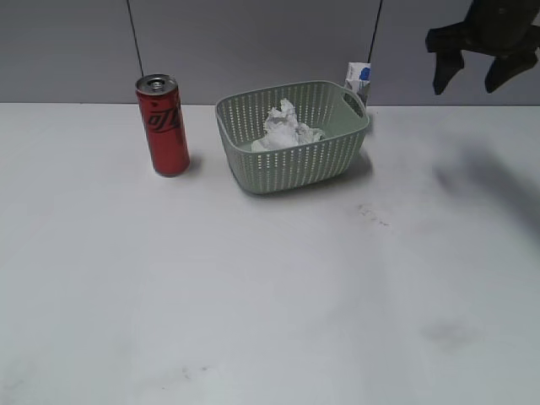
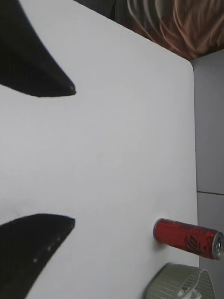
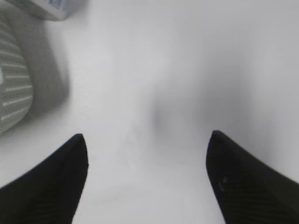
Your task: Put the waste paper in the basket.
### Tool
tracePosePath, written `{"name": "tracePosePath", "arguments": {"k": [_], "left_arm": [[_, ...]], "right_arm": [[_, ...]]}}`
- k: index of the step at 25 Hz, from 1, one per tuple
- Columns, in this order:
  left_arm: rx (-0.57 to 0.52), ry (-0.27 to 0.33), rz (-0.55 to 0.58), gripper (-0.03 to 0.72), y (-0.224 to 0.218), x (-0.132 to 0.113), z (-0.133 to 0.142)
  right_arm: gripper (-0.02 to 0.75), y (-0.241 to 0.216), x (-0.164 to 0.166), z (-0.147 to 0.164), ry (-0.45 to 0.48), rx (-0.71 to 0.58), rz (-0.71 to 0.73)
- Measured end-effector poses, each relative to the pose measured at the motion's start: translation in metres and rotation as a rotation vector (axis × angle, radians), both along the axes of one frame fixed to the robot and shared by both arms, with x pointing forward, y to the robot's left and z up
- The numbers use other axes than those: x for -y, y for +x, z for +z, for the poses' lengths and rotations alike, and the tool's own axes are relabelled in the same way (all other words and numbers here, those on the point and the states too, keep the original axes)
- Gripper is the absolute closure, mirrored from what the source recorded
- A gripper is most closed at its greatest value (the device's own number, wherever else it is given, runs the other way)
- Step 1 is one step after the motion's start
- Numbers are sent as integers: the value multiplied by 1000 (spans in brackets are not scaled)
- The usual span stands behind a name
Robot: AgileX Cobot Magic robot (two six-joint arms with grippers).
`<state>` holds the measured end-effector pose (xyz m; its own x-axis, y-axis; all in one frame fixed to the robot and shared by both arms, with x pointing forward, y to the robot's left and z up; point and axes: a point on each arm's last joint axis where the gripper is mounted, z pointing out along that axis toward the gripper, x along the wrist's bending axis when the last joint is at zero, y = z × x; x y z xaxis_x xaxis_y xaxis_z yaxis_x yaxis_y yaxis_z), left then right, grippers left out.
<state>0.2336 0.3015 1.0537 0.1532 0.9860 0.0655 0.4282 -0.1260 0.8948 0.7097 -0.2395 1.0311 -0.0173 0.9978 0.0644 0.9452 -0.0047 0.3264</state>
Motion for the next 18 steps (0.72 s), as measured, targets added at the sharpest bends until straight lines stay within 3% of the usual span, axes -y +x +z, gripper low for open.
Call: {"name": "tracePosePath", "arguments": {"k": [4, 9, 13, 18], "left_arm": [[0, 0, 0, 97, 0, 0, 0], [0, 0, 0, 97, 0, 0, 0], [0, 0, 0, 97, 0, 0, 0], [0, 0, 0, 97, 0, 0, 0]], "right_arm": [[146, -22, 10, 21, 14, 2, 24], [147, -81, 9, 42, 15, -36, 70], [147, -135, 15, 30, 5, -108, 82], [148, -206, 24, 7, 2, -107, 78]]}}
